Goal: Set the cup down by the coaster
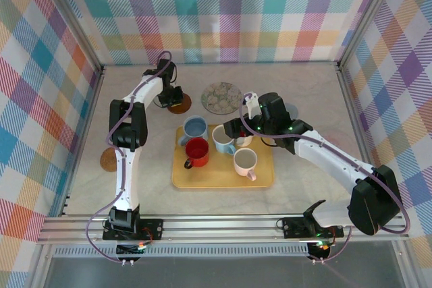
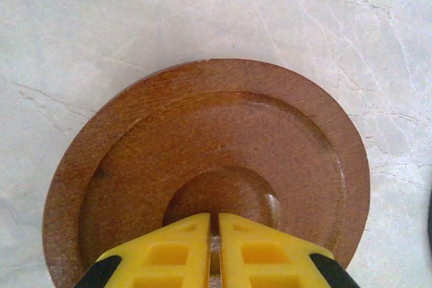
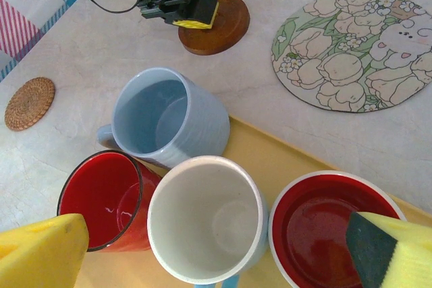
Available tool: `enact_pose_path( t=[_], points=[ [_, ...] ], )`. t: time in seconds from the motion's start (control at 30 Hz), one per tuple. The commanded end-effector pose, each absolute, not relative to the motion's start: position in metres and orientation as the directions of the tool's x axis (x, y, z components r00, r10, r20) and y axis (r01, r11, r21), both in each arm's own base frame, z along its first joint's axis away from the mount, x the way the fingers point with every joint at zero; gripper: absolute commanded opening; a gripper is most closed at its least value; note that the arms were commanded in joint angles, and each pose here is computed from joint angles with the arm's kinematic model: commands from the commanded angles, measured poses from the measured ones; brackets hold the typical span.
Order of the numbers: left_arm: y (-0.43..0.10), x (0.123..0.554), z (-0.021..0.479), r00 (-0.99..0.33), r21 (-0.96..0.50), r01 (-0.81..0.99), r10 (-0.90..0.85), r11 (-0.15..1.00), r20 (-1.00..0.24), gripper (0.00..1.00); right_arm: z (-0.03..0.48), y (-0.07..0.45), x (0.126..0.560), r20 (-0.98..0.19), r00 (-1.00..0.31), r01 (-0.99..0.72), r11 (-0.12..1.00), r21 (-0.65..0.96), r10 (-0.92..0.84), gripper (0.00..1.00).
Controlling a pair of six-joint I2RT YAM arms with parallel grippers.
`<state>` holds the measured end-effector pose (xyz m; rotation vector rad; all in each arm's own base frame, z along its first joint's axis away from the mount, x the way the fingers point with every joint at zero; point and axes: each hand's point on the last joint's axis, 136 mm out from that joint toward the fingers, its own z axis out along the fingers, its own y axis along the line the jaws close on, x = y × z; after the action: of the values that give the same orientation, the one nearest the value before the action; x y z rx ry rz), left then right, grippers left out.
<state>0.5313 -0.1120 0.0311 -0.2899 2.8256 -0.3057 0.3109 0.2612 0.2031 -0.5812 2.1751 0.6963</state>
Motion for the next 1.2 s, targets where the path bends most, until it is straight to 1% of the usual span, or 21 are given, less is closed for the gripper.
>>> enact_pose_path(
  t=[0.0,0.17,0.23,0.4,0.47,0.57,0.67,0.77,0.93,1.03,1.17],
  points=[
    [-0.118,0.516,0.025,-0.955,-0.224,-0.177,-0.222,0.958,-0.194,0.15,0.212,0.262,0.309,-0.795,-0.586,-0.604,0.74,0.296,-0.16,0.99],
    [-0.116,0.519,0.045,-0.953,-0.213,-0.167,-0.212,0.963,-0.215,0.16,0.215,0.261,0.31,-0.801,-0.577,-0.605,0.742,0.287,-0.16,0.99],
    [-0.117,0.52,0.056,-0.952,-0.217,-0.159,-0.207,0.963,-0.224,0.19,0.216,0.261,0.31,-0.805,-0.571,-0.607,0.743,0.282,-0.161,0.99],
    [-0.119,0.527,0.089,-0.94,-0.235,-0.144,-0.208,0.961,-0.27,0.28,0.217,0.261,0.314,-0.815,-0.557,-0.605,0.75,0.267,-0.16,0.99],
    [-0.12,0.529,0.106,-0.931,-0.246,-0.136,-0.209,0.96,-0.299,0.34,0.218,0.258,0.317,-0.82,-0.549,-0.597,0.762,0.25,-0.161,0.99],
    [-0.119,0.529,0.136,-0.916,-0.247,-0.123,-0.206,0.961,-0.346,0.42,0.22,0.253,0.321,-0.825,-0.531,-0.596,0.778,0.199,-0.196,0.99],
    [-0.111,0.525,0.176,-0.887,-0.225,-0.106,-0.194,0.969,-0.419,0.46,0.222,0.245,0.323,-0.831,-0.506,-0.588,0.798,0.135,-0.232,0.99],
    [-0.102,0.513,0.211,-0.861,-0.201,-0.099,-0.185,0.975,-0.473,0.48,0.226,0.239,0.325,-0.857,-0.452,-0.591,0.802,0.081,-0.247,0.99],
    [-0.08,0.482,0.249,-0.82,-0.15,-0.132,-0.193,0.98,-0.54,0.52,0.226,0.233,0.326,-0.872,-0.374,-0.612,0.79,-0.024,-0.316,0.99],
    [-0.068,0.457,0.257,-0.815,-0.133,-0.158,-0.205,0.978,-0.542,0.54,0.229,0.233,0.322,-0.876,-0.326,-0.642,0.763,-0.07,-0.355,0.99],
    [-0.044,0.418,0.252,-0.823,-0.078,-0.213,-0.222,0.974,-0.523,0.55,0.234,0.242,0.309,-0.888,-0.298,-0.702,0.711,-0.044,-0.349,0.99]
  ],
)
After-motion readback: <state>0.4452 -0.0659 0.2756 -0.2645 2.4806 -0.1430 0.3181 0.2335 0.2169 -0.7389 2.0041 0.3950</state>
